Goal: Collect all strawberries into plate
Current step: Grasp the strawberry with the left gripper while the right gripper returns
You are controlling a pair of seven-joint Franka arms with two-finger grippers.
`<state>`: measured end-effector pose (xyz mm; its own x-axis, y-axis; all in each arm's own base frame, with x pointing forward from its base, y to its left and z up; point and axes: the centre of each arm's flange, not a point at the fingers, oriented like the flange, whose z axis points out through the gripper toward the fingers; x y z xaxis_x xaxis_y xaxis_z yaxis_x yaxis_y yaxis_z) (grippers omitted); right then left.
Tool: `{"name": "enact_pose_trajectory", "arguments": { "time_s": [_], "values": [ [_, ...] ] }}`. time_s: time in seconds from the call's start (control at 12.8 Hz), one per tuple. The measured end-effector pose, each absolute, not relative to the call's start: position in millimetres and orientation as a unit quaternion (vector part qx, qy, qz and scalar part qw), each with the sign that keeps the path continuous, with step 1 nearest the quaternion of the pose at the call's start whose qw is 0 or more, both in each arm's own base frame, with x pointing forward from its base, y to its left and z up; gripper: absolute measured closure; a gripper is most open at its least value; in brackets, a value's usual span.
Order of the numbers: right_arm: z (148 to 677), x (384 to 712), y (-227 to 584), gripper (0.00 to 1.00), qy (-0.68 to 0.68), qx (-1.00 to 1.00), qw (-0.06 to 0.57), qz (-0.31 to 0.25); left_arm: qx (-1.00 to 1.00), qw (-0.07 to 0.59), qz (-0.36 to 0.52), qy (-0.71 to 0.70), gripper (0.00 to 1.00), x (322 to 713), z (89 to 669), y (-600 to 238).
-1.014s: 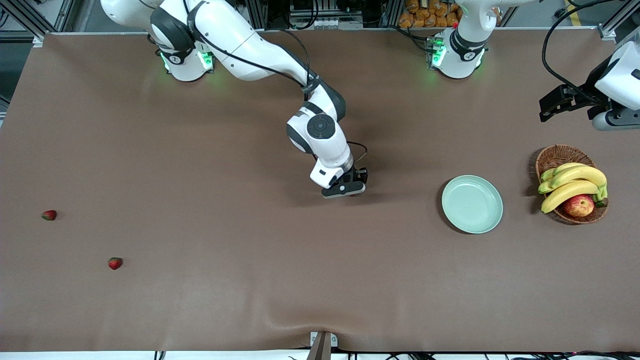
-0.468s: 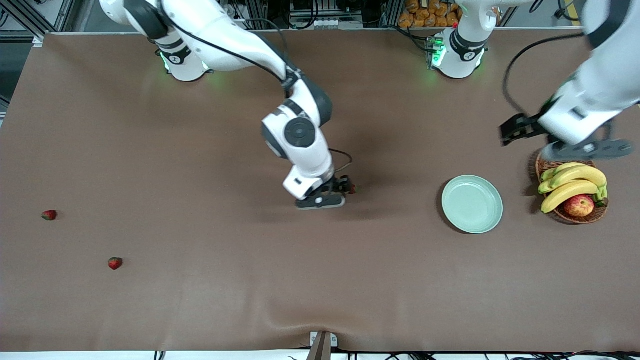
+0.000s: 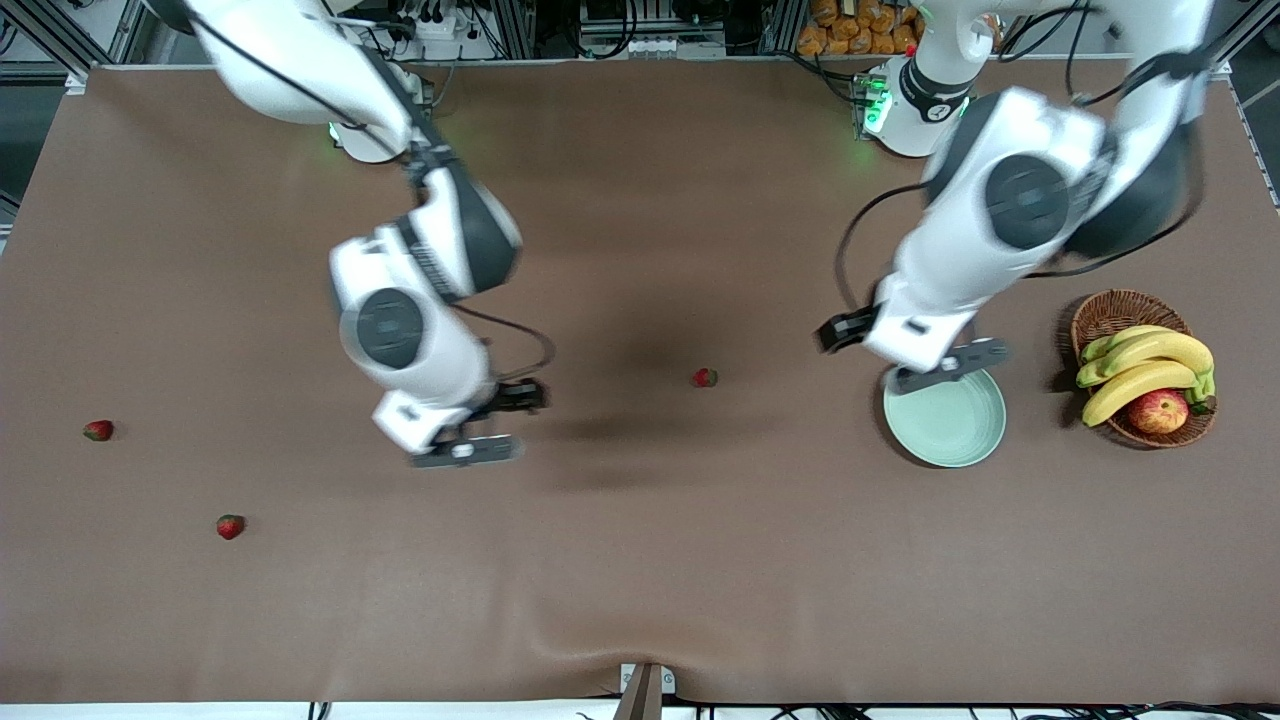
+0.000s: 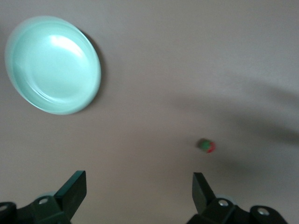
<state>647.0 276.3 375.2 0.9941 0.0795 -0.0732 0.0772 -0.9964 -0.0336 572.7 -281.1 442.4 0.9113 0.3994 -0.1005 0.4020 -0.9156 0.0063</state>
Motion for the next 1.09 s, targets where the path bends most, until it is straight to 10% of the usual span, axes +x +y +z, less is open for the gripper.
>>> {"name": "enact_pose_trajectory", "arguments": {
  "time_s": [0.62, 1.09],
  "values": [
    [385, 656, -114, 0.00, 0.069, -0.993, 0.009, 0.092, 0.879, -0.053, 0.000, 0.474, 0.00, 524, 266, -421],
    [328, 629, -294, 0.00, 0.137, -0.990, -0.020, 0.022, 0.822, -0.043, -0.006, 0.568, 0.00, 511, 215, -442]
  ]
}}
